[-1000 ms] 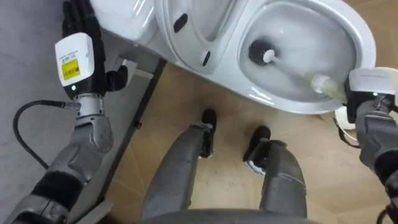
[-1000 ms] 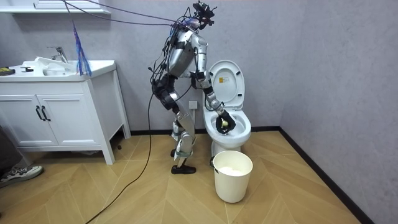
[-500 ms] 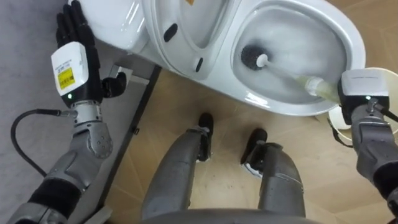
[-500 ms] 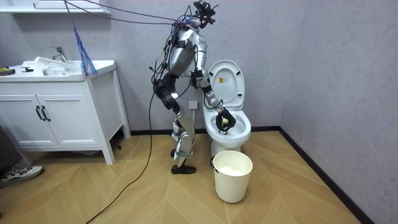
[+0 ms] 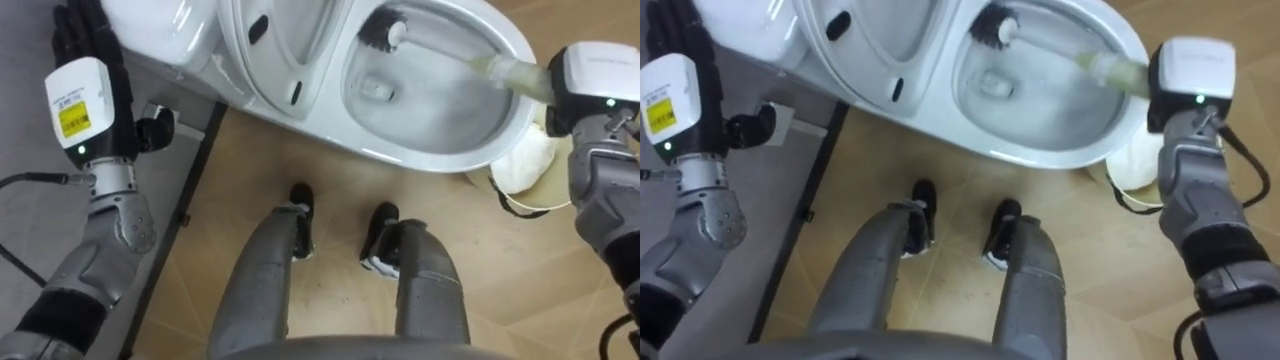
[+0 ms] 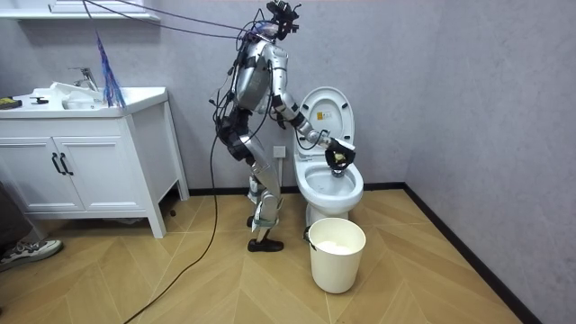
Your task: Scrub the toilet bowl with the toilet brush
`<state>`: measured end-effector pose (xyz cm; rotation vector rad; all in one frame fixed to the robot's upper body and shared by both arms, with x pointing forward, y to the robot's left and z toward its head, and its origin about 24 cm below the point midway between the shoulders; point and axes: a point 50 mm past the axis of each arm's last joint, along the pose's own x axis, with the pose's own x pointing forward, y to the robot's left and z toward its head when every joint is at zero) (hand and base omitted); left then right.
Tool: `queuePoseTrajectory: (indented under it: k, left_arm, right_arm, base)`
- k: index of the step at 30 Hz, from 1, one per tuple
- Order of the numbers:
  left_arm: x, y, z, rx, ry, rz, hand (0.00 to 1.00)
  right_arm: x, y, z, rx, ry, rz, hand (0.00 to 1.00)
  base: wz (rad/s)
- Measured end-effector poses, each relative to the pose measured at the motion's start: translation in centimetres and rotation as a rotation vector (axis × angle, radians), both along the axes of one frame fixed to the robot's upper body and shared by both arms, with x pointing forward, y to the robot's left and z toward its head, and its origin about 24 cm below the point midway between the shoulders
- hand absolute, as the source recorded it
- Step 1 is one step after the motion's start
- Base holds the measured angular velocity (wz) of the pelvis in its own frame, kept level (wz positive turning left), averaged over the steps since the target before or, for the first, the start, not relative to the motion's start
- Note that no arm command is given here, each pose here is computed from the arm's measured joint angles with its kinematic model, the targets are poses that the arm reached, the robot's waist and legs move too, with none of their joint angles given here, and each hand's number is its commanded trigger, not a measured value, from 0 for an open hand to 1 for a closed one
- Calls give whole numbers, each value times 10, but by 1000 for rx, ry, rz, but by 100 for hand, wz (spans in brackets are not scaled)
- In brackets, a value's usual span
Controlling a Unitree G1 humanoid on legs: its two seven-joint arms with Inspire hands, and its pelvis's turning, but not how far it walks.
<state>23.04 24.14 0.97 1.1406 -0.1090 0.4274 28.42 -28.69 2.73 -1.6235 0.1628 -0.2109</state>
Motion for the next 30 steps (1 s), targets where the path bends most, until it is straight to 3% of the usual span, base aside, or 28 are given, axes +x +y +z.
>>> queuePoseTrajectory:
  k: [5,15,26,30]
  left_arm:
    - [-6,0,1,1,2,5,0]
    - [-7,-18,-11,0,63,-31,0]
    - [-9,-34,-20,-25,108,-80,0]
    - [-7,-38,-19,-34,102,-92,0]
  right_arm:
    - [-1,8,2,-23,-14,35,100]
    - [-28,17,-36,6,105,-25,100]
    - [-62,4,-93,-43,464,-117,100]
    - [-62,2,-96,2,511,-157,100]
  base:
    - [1]
    - [3]
    - [1]
    - [0]
